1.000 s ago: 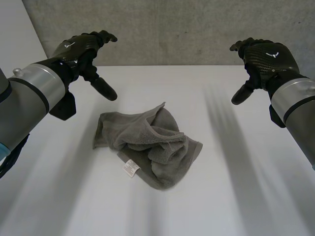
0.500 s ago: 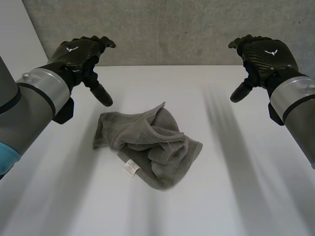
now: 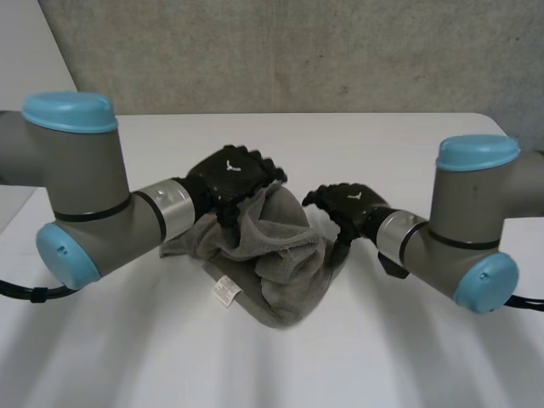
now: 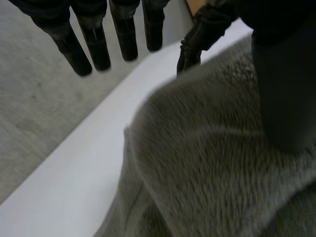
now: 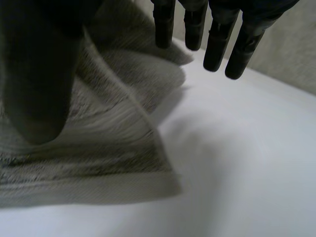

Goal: Fold the towel.

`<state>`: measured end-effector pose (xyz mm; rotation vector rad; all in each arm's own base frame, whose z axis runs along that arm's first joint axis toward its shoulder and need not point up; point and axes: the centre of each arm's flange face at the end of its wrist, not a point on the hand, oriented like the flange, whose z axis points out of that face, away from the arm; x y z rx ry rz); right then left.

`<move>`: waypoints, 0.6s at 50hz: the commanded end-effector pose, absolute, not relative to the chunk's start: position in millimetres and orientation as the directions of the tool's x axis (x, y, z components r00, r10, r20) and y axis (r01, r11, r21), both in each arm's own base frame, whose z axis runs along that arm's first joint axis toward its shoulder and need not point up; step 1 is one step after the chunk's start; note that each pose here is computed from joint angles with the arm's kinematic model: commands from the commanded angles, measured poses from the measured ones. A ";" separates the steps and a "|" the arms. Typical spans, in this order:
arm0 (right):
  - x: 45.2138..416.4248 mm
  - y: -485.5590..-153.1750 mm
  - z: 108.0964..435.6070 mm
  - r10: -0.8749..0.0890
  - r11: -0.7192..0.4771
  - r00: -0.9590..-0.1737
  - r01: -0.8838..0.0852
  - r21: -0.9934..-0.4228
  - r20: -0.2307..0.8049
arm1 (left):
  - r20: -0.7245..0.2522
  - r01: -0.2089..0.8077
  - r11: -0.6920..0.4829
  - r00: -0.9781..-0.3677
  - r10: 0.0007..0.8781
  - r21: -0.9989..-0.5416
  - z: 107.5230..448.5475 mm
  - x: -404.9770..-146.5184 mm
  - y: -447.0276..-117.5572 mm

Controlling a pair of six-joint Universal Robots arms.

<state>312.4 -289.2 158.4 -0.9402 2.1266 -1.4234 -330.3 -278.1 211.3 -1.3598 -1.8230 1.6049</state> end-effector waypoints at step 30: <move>326.0 -336.1 403.5 -0.372 -0.719 -0.892 0.103 -0.687 0.256 | -0.252 0.018 -0.679 -0.935 0.248 -0.734 414.4 -307.7 -358.1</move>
